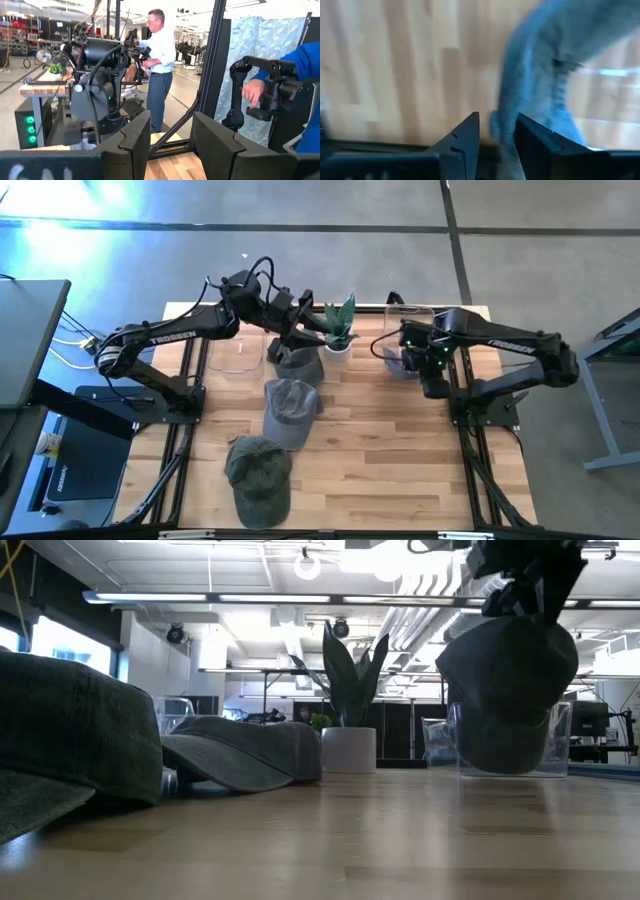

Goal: Pick & Place hat
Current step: Adjust the gray cap into the right bin

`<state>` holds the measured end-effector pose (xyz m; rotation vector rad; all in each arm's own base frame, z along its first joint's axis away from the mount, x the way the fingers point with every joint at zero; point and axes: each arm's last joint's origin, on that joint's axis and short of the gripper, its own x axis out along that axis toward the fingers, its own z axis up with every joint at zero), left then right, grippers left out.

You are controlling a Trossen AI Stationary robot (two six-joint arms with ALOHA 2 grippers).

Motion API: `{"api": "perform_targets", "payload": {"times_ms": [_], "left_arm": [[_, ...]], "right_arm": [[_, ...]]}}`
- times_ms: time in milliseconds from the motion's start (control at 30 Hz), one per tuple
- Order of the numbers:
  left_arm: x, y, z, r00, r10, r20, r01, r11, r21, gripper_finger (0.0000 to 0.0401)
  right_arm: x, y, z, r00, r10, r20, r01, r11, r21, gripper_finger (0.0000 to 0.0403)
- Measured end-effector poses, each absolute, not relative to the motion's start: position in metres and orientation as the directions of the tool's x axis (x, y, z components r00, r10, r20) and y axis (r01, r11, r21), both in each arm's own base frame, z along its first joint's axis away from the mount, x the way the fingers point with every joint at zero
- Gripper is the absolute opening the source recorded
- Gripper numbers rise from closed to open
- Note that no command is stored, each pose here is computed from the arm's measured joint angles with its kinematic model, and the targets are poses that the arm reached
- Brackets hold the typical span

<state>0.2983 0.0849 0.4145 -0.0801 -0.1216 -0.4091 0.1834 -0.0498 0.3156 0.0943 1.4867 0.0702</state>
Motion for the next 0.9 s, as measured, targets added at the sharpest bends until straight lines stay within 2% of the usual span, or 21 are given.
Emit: {"api": "perform_targets", "payload": {"times_ms": [100, 167, 367, 533, 633, 800, 900], "left_arm": [[0.297, 0.084, 0.416, 0.907, -0.396, 0.142, 0.407, 0.912, -0.055, 0.0143], [0.297, 0.084, 0.416, 0.905, -0.403, 0.139, 0.413, 0.909, -0.057, 0.0143], [0.297, 0.084, 0.416, 0.905, -0.402, 0.139, 0.413, 0.909, -0.057, 0.0143], [0.297, 0.084, 0.416, 0.905, -0.402, 0.139, 0.413, 0.909, -0.057, 0.0143], [0.297, 0.084, 0.416, 0.905, -0.402, 0.139, 0.413, 0.909, -0.057, 0.0143], [0.297, 0.084, 0.416, 0.905, -0.402, 0.139, 0.413, 0.909, -0.057, 0.0143], [0.297, 0.084, 0.416, 0.905, -0.402, 0.139, 0.412, 0.909, -0.057, 0.0143]], "right_arm": [[0.183, -0.057, 0.309, 0.065, 0.039, -0.997, 0.036, 0.998, 0.042, 0.0112], [0.183, -0.062, 0.307, 0.078, 0.026, -0.997, 0.060, 0.998, 0.031, 0.0097], [0.180, -0.078, 0.307, 0.102, -0.001, -0.995, 0.139, 0.990, 0.013, 0.0009], [0.175, -0.101, 0.309, 0.054, -0.224, -0.973, 0.243, 0.948, -0.205, 0.0022], [0.173, -0.114, 0.310, 0.028, -0.345, -0.938, 0.303, 0.897, -0.321, 0.0011], [0.170, -0.121, 0.311, 0.009, -0.381, -0.925, 0.348, 0.868, -0.354, 0.0009], [0.171, -0.112, 0.312, 0.030, -0.340, -0.940, 0.328, 0.891, -0.312, 0.0008]]}}
